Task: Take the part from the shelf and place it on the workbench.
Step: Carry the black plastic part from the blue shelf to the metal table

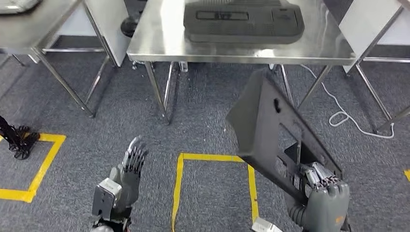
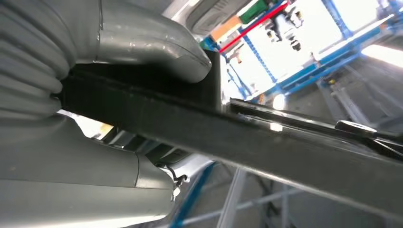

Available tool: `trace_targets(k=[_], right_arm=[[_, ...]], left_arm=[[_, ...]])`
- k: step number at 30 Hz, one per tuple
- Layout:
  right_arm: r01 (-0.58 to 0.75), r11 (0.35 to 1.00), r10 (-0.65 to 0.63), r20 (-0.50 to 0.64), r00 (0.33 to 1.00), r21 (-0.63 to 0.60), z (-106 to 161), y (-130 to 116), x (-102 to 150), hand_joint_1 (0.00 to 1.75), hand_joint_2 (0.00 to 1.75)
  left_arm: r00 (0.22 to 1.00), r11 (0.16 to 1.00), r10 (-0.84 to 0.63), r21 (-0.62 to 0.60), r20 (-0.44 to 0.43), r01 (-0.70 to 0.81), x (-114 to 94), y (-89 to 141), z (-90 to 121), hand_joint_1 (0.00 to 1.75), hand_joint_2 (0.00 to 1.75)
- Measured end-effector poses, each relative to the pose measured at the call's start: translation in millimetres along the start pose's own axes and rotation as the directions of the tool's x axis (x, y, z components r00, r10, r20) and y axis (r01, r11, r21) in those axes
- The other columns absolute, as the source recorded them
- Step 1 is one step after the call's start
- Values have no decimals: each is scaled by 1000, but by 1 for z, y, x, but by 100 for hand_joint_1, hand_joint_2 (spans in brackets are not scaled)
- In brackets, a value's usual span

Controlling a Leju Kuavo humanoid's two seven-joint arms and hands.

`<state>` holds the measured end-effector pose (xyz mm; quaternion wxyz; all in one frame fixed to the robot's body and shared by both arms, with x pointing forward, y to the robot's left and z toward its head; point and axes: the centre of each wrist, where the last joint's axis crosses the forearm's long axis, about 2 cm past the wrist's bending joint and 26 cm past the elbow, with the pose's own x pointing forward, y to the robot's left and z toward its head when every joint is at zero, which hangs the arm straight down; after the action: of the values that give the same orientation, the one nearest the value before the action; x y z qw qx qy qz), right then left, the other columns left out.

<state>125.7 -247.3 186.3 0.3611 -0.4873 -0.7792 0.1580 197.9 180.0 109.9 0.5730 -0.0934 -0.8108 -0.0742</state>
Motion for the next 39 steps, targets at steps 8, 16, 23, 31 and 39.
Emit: trace_targets(k=[8, 16, 23, 31, 39], right_arm=[[-5, 1000, 5, 3, 1000, -1, 0, 0, 0, 175, 175], [-7, 1000, 7, -5, 1000, 2, -1, 1, -1, 175, 175], [-14, 1000, 14, -4, 1000, 4, -1, 1, -2, 175, 175], [-20, 1000, 20, -5, 1000, 9, 0, 1, -3, 175, 175], [-21, 1000, 21, -2, 1000, 9, 0, 1, -3, 175, 175]], left_arm=[[1000, 1000, -1, 6, 1, 1, 0, 0, 0, 0, 0], [1000, 1000, 1, 11, 1, -2, 1, 2, 2, 0, 0], [1000, 1000, -13, 27, 6, 12, 1, 2, 0, 0, 0], [1000, 999, -22, 35, 8, 22, 1, 1, 1, 0, 0], [1000, 999, -24, 36, 13, 24, 2, 2, 0, 0, 0]])
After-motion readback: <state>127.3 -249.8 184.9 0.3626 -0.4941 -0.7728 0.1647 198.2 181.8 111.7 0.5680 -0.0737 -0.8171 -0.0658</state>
